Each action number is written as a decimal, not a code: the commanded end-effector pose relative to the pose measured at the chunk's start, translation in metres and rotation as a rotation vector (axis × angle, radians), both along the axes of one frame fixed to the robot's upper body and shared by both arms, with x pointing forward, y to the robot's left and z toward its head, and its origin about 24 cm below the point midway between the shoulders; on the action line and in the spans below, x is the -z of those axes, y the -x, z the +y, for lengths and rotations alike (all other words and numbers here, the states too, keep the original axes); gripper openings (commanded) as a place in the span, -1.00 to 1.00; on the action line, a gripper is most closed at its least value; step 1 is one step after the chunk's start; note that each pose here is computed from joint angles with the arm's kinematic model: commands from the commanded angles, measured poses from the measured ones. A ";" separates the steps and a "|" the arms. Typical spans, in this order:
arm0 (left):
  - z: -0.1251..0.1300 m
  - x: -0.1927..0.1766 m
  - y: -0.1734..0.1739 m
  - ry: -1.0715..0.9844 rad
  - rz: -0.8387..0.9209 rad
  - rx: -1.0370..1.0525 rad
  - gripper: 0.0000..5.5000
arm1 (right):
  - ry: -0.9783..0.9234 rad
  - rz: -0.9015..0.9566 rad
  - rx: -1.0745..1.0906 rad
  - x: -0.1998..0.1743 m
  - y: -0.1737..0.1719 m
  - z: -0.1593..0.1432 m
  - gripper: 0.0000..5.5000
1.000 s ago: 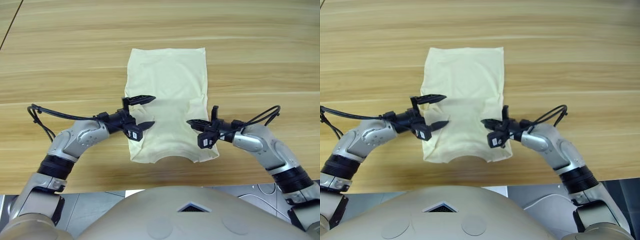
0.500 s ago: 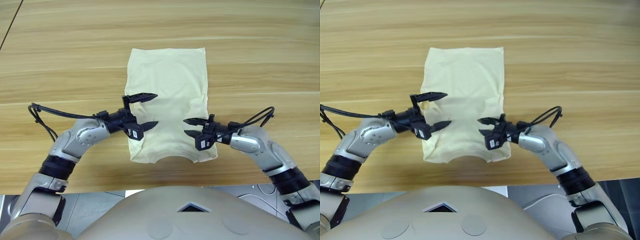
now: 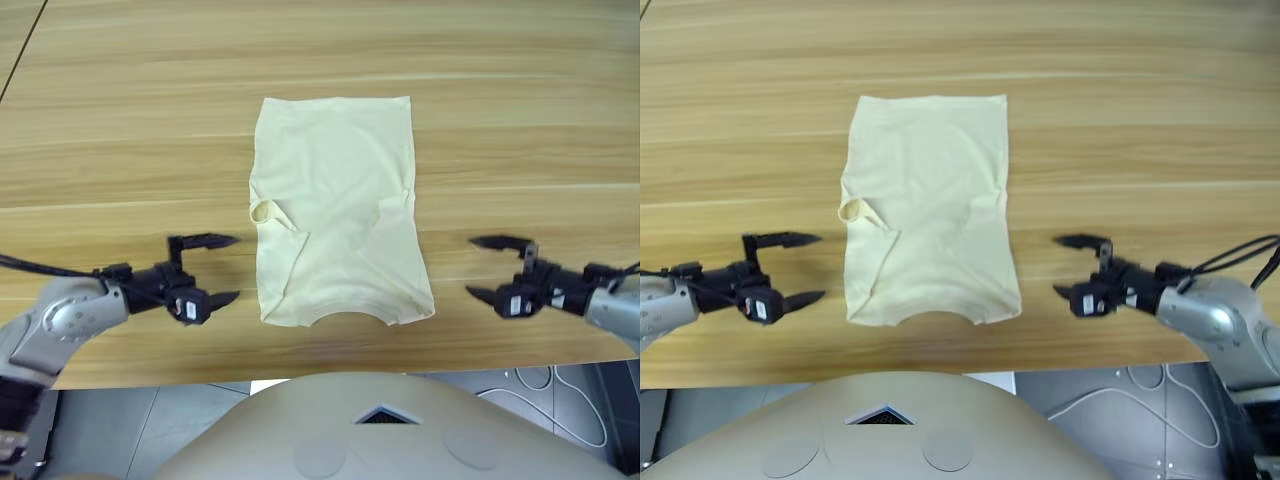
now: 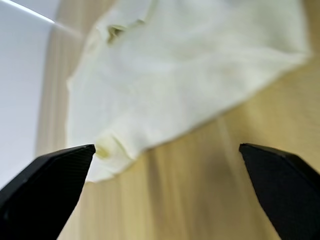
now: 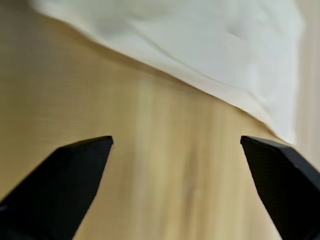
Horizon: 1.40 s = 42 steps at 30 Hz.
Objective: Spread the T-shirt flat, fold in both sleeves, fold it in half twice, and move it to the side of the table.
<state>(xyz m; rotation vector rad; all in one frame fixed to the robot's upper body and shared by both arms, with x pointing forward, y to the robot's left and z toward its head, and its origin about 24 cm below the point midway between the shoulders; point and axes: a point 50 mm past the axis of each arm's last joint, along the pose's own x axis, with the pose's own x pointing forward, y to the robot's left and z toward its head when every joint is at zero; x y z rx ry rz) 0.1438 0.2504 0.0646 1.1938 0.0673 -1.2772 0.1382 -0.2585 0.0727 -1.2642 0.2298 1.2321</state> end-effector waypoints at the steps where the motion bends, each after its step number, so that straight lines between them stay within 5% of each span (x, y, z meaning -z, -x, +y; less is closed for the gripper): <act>1: -0.004 0.002 0.010 -0.018 0.031 0.044 0.96 | -0.002 0.049 -0.075 0.005 0.014 0.007 0.84; 13: -0.022 0.021 0.019 -0.019 0.090 0.126 0.96 | -0.067 0.085 -0.131 0.022 0.012 0.033 0.84; 21: -0.018 0.032 0.015 -0.078 0.116 0.143 0.96 | -0.060 0.068 -0.133 0.029 0.004 0.038 0.31; 42: -0.039 0.031 0.010 -0.023 0.116 0.219 -0.35 | -0.102 0.053 -0.145 0.034 0.000 0.054 -1.00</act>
